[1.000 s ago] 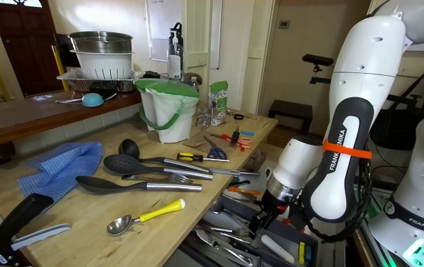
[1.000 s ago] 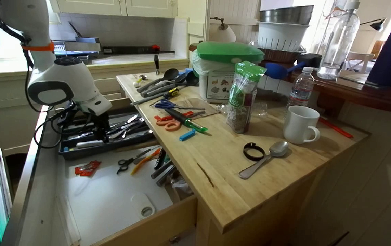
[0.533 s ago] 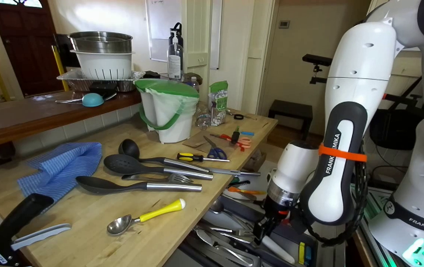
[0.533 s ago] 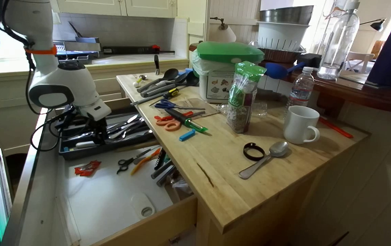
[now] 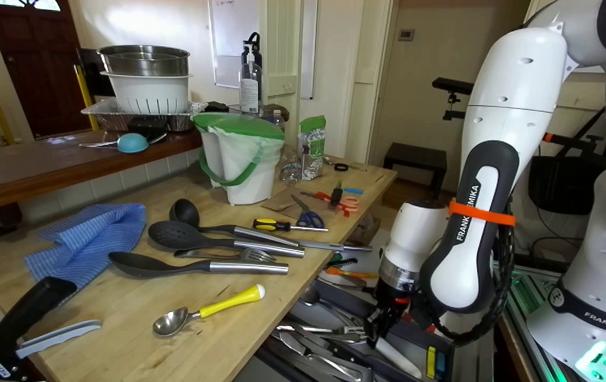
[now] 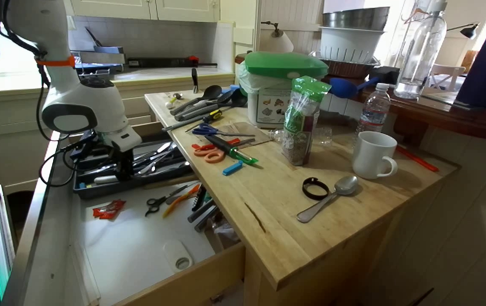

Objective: Take the potato peeler out of the drawer

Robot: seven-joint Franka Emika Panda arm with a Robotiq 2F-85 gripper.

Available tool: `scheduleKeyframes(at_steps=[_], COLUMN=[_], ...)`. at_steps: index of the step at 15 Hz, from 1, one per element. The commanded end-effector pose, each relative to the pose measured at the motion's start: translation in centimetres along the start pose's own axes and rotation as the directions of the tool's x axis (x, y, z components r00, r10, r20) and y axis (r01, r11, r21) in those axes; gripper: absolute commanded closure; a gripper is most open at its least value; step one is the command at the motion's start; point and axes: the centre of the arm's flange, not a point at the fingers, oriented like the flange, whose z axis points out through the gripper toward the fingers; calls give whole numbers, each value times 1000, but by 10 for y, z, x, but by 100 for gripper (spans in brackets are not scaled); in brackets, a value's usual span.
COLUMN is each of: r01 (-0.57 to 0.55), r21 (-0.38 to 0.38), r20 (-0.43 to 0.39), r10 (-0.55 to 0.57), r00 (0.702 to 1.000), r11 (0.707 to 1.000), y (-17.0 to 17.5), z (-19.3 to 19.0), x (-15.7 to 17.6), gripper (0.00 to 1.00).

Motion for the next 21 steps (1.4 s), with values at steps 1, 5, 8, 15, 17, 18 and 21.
scheduleKeyframes(at_steps=[1,5,8,15,17,18,21], r01=[43,241,284,426,470,490,576], r21=[-2,46,69,149,171,177,156], r20=[-3,-83,-145,-162,-156,-160,-250], r10=[-43,-237,-272,-403,-448,-466,-532], r00=[999,968,951,901,881,870,809], r11=[999,969,956,893,866,854,802], y=[-13,-34,-45,-79,-87,-90,-93], z=[0,-32,-61,-105,-111,-113,-124], x=[0,-22,-33,-60,-69,-73,-69], gripper=[91,91,91,91,91,91,91])
